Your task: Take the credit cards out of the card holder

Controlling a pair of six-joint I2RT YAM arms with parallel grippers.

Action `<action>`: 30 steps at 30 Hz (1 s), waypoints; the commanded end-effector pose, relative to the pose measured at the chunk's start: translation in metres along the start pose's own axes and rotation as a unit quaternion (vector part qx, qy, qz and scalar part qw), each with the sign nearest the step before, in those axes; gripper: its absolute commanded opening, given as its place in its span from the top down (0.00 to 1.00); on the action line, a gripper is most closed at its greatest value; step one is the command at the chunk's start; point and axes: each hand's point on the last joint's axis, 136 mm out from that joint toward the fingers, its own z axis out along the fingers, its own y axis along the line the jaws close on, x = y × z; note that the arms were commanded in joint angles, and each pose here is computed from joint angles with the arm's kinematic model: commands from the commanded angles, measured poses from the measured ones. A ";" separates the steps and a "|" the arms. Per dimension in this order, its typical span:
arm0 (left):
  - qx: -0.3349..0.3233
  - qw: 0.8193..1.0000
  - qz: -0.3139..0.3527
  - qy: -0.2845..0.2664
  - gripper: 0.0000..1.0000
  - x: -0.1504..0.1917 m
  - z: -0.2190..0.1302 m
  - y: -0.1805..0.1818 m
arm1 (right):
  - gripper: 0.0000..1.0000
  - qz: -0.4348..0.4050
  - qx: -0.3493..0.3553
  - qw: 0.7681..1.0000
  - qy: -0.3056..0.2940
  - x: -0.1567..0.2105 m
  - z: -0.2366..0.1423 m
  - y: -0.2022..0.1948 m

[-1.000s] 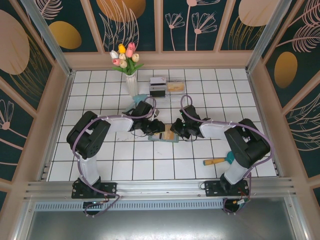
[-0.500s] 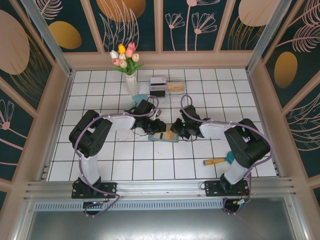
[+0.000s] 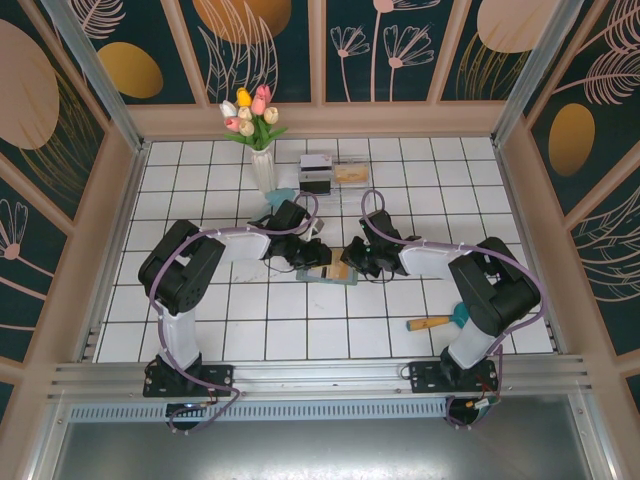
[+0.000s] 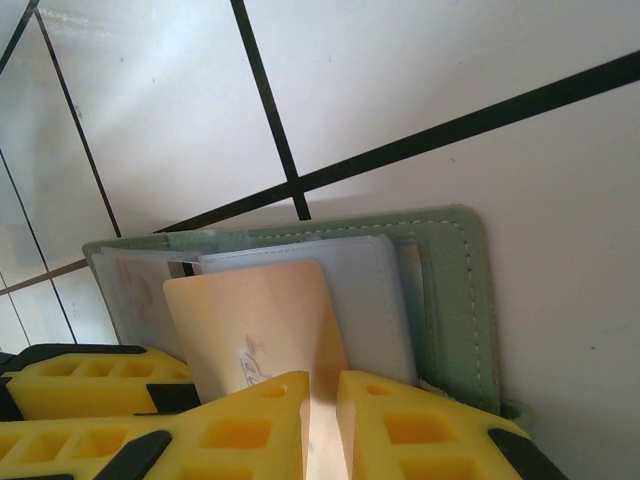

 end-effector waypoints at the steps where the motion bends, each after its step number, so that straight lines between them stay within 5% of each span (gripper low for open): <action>1: 0.017 1.000 0.008 0.004 0.79 0.002 0.006 -0.004 | 0.80 0.015 0.061 0.998 0.013 0.008 0.008 -0.037; 9: -0.051 0.999 0.002 -0.019 1.00 -0.005 -0.005 0.023 | 0.80 0.020 0.069 0.997 0.009 0.007 0.005 -0.044; 24: -0.117 0.992 0.028 -0.041 1.00 -0.009 -0.036 0.037 | 0.80 0.024 0.075 0.997 0.000 0.002 0.002 -0.048; 30: -0.115 0.991 0.043 -0.050 1.00 -0.014 -0.048 0.026 | 0.79 0.008 0.021 1.000 -0.017 -0.009 -0.004 -0.020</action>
